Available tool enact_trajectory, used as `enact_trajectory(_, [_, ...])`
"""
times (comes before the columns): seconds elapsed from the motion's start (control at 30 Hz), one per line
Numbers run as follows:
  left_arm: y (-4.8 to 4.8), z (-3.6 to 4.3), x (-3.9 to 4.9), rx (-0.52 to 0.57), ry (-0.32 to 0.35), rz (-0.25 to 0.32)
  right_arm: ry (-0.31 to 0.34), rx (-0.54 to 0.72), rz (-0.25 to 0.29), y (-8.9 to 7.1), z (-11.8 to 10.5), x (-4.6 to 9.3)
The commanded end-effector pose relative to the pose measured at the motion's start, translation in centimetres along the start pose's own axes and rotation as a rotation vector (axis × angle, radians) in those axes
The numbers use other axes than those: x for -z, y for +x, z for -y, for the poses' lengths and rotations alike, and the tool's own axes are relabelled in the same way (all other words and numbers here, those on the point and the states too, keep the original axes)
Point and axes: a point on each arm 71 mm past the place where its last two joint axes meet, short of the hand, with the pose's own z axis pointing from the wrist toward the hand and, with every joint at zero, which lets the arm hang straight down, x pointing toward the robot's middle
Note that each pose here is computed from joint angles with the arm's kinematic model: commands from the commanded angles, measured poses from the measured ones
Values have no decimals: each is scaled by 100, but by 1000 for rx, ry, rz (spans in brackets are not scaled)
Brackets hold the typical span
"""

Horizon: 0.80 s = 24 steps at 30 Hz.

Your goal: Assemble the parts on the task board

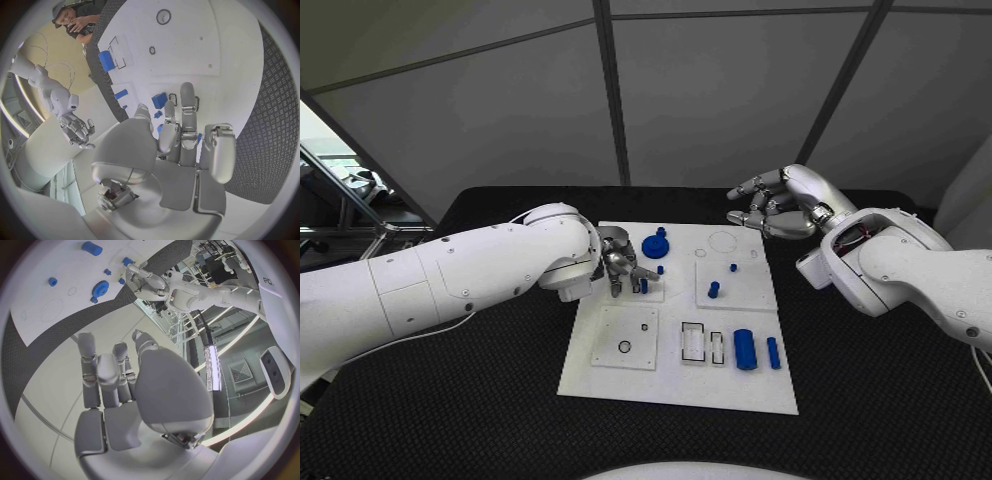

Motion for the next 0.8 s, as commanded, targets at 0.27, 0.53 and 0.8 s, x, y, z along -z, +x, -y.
enact_trajectory(0.27, [-17, 23, -19, -18, -8, -8, -8, 51, -21, 17, -21, -12])
enact_trajectory(0.53, [-5, 45, -39, -27, -7, -22, -6, 52, -28, 28, -24, -16])
enact_trajectory(0.8, [14, 68, -48, -37, -3, -37, -3, 53, -33, 30, -19, -19])
